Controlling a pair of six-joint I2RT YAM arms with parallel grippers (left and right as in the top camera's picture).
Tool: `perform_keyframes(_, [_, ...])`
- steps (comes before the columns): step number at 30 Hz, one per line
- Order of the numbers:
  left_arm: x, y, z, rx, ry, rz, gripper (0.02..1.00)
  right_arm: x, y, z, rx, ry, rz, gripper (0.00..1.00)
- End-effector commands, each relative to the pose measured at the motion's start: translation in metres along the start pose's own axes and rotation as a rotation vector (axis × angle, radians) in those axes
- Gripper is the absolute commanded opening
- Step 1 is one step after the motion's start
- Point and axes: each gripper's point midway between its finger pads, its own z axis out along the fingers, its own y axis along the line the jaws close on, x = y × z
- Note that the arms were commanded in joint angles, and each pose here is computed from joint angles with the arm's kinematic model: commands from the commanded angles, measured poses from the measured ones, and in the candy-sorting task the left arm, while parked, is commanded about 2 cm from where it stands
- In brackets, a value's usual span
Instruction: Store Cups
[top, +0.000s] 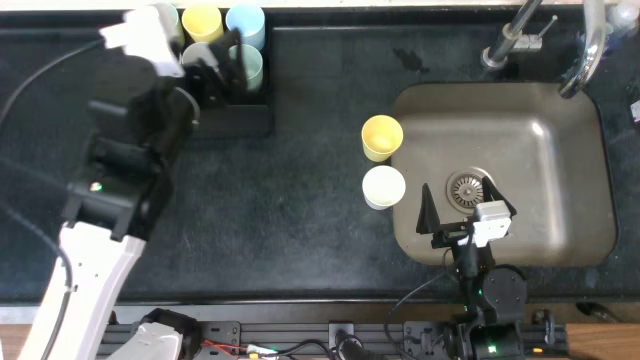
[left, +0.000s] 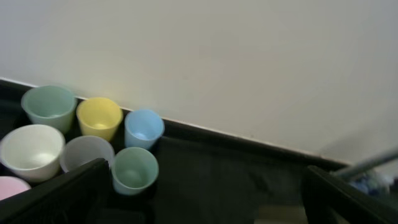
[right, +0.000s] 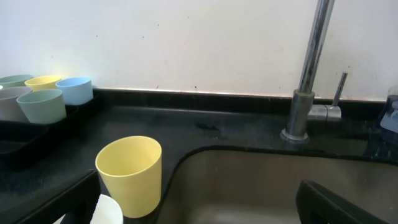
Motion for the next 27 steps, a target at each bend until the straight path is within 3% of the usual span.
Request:
perform_keyframes(1, [0.03,-0.025,0.015,0.062,0.079,0.067,1.0,0.003,0.001,0.0,-0.005,-0.001,0.003,0.998])
perform_keyframes(6, [0.076,-0.062,0.03,0.158,0.202,0.09,1.0,0.003,0.001,0.0,-0.005,-0.001,0.003,0.998])
perform_keyframes(10, [0.13,-0.091,0.045,0.179,0.34,0.023,1.0,0.003,0.001,0.0,-0.005,-0.001,0.003,0.998])
perform_keyframes(17, [0.21,-0.125,0.049,0.125,0.601,0.017,1.0,0.003,0.001,0.0,-0.005,-0.001,0.003,0.996])
perform_keyframes(27, [0.243,-0.133,0.062,-0.009,0.805,0.098,0.998,0.003,0.001,0.0,-0.005,-0.001,0.003,0.998])
